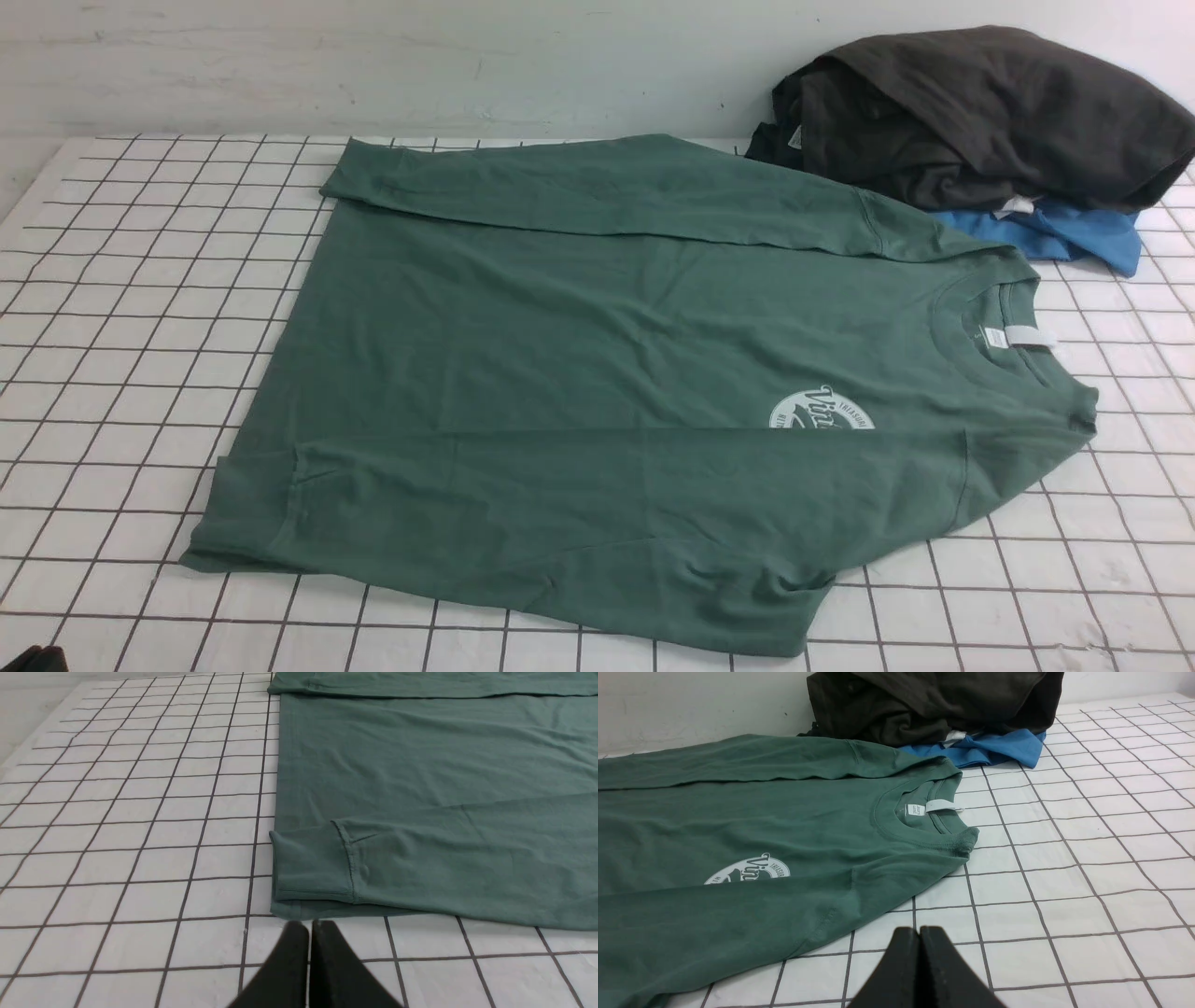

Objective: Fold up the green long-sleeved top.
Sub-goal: Use the left arm to clamp the cuff closest to it

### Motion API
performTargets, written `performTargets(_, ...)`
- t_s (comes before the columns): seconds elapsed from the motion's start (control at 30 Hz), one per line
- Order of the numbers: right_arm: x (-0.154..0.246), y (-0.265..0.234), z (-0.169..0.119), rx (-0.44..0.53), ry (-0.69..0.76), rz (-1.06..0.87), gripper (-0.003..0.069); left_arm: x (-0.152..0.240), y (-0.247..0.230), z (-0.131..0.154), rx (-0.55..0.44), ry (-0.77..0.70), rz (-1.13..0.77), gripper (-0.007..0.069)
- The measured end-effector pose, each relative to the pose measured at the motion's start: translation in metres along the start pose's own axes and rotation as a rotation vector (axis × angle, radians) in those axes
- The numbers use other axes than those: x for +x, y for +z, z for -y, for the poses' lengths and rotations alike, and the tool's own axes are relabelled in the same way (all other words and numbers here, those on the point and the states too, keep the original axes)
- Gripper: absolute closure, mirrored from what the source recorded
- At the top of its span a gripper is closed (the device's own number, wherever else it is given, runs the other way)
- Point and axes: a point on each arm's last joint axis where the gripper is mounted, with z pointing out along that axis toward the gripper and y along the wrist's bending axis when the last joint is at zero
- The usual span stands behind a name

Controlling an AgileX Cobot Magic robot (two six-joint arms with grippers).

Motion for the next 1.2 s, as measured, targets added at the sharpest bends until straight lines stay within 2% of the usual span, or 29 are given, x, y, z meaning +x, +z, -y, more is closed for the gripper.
performTargets(0.9, 0.000, 0.000, 0.000, 0.000, 0.000, 0.000, 0.0674, -0.001, 0.000, 0.000, 0.000, 0.000, 0.006, 0.0633)
performTargets(1.0, 0.000, 0.000, 0.000, 0.000, 0.000, 0.000, 0.0674, -0.002, 0.000, 0.000, 0.000, 0.000, 0.034, 0.0633)
performTargets(1.13, -0.003, 0.000, 0.000, 0.003, -0.025, 0.036, 0.0674, -0.021, -0.002, 0.000, 0.000, 0.000, 0.246, 0.0633)
performTargets(1.17, -0.006, 0.000, 0.000, 0.001, -0.028, 0.073, 0.0674, -0.028, -0.004, 0.000, 0.174, 0.028, 0.316, 0.0633)
performTargets(1.2, -0.007, 0.000, 0.000, 0.000, -0.029, 0.084, 0.0674, -0.028, -0.004, 0.000, 0.000, 0.000, 0.331, 0.0633)
